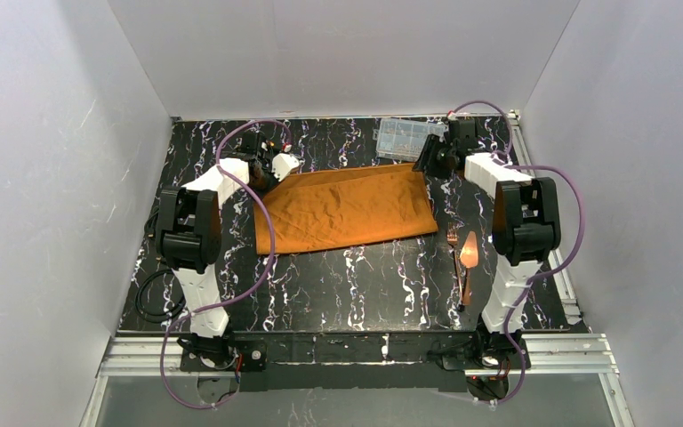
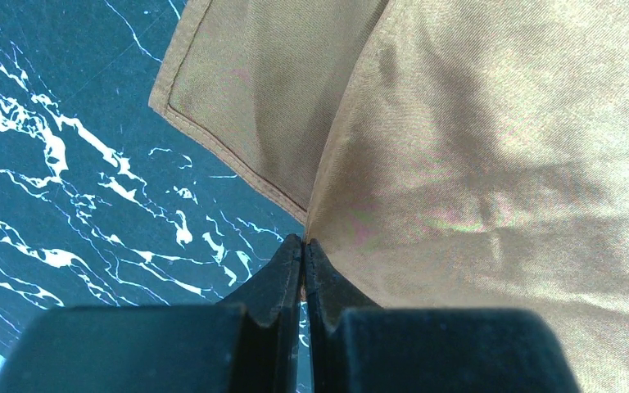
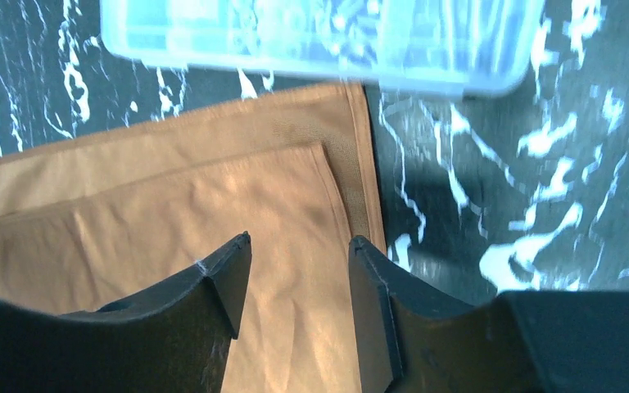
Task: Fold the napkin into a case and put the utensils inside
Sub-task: Fold and flatten the napkin at the center of the board.
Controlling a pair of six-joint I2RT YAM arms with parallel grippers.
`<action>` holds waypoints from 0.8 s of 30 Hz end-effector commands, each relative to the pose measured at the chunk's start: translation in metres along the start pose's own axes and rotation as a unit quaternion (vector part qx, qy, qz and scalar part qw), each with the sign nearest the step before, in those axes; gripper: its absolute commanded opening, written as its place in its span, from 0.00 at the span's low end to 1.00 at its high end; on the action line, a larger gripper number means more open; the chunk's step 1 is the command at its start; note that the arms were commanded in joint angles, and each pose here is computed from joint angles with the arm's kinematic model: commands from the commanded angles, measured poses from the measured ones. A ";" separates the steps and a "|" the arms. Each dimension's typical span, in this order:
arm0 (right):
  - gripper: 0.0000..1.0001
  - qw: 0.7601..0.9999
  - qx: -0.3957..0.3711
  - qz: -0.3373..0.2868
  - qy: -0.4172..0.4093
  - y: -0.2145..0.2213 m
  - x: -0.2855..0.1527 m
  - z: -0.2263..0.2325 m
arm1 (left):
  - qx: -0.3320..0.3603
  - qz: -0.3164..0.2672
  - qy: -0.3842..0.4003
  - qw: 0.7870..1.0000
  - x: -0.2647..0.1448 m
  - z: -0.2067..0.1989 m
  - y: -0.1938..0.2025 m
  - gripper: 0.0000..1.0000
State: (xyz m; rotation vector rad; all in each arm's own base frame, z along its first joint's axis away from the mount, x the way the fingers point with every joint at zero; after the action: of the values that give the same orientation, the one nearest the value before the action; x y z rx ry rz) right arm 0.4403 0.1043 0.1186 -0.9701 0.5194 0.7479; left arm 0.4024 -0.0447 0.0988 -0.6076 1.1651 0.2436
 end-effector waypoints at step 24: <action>0.46 0.995 -0.097 0.013 0.005 -0.017 0.053 0.013 | -0.003 -0.029 -0.009 1.000 -0.019 0.003 -0.016 0.00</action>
State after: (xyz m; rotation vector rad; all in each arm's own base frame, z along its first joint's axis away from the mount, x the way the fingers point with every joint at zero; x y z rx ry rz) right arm 0.4752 0.1232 0.0866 -1.1219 0.5109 0.8607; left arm 0.4026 -0.0480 0.0998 -0.6178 1.1629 0.2434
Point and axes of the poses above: each gripper's point midway between its finger pads, its own x axis out along the fingers, its own z axis along the line the jaws close on, y = z × x, the point moved 7 cm from there along -x, back along the fingers, and after that the axes turned 3 degrees about x, right-handed, at the moved point
